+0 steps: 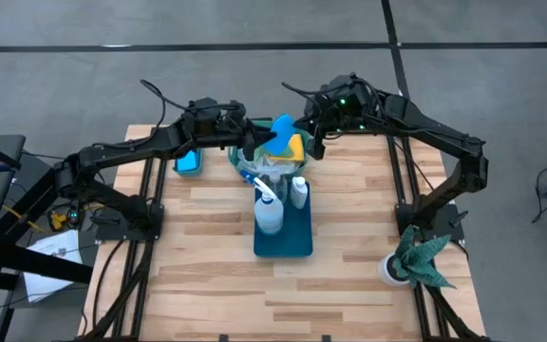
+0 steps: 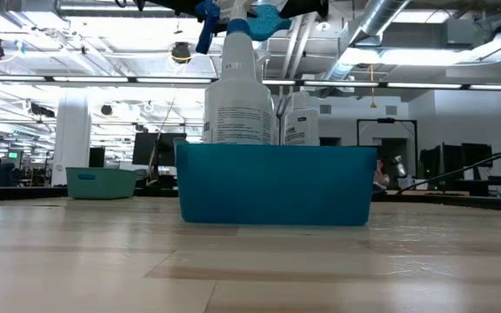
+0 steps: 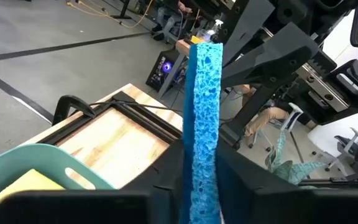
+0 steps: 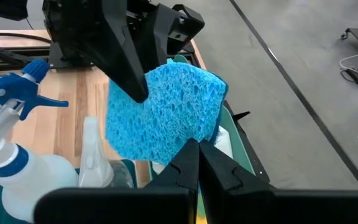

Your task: Pick & Place Kitchen Items

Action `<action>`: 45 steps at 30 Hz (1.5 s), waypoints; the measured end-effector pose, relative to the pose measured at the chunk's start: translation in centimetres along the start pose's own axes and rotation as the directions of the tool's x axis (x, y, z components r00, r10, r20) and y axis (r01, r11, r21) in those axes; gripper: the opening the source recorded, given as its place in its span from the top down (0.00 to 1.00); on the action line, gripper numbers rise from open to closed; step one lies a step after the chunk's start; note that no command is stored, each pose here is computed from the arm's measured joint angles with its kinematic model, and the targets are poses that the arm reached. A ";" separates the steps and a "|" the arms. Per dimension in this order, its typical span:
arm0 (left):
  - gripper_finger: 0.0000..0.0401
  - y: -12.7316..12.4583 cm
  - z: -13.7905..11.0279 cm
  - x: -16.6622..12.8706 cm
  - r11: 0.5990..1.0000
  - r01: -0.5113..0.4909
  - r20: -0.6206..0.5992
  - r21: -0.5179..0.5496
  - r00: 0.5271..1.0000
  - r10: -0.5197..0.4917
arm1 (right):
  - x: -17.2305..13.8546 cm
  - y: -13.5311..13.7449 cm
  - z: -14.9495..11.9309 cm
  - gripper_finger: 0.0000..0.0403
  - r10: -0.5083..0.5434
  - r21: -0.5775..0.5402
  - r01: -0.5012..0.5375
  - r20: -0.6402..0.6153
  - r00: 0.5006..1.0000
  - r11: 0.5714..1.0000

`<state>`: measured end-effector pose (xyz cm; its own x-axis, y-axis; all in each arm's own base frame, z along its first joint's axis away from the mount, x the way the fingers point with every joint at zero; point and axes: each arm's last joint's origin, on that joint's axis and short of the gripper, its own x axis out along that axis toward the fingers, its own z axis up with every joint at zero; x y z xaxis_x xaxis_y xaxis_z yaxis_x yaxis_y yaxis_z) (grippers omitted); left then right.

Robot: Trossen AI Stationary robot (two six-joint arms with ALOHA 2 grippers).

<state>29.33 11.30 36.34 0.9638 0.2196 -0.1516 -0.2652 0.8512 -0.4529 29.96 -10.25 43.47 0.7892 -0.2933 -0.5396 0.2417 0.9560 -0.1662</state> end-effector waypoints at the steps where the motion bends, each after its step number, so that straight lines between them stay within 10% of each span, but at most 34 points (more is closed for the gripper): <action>1: 0.86 0.0 0.0 0.0 1.000 0.000 0.000 0.000 1.000 0.000 | 0.0 0.0 0.0 1.00 0.000 0.002 0.000 -0.001 1.000 1.000; 13: 0.99 -0.1 -0.1 0.0 1.000 0.002 -0.004 0.006 1.000 -0.002 | 0.0 0.1 0.1 0.96 0.047 0.049 -0.048 0.022 0.999 0.998; 28: 0.99 1.2 0.2 -1.3 0.989 -0.147 -0.034 -0.023 0.989 0.146 | -1.1 -2.0 0.0 0.51 0.008 0.180 -0.017 0.053 0.999 0.983; 45: 0.99 6.0 -1.8 -9.5 0.770 -0.552 -0.063 -0.320 0.824 0.564 | -4.8 -3.8 -0.8 0.46 -0.059 0.245 0.045 0.051 0.997 0.968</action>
<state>18.58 13.46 33.52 0.6424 0.6304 -0.4358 -0.7454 0.3820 -0.5463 24.81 -12.45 46.05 0.8014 -0.3488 -0.4860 0.4077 0.9129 0.0172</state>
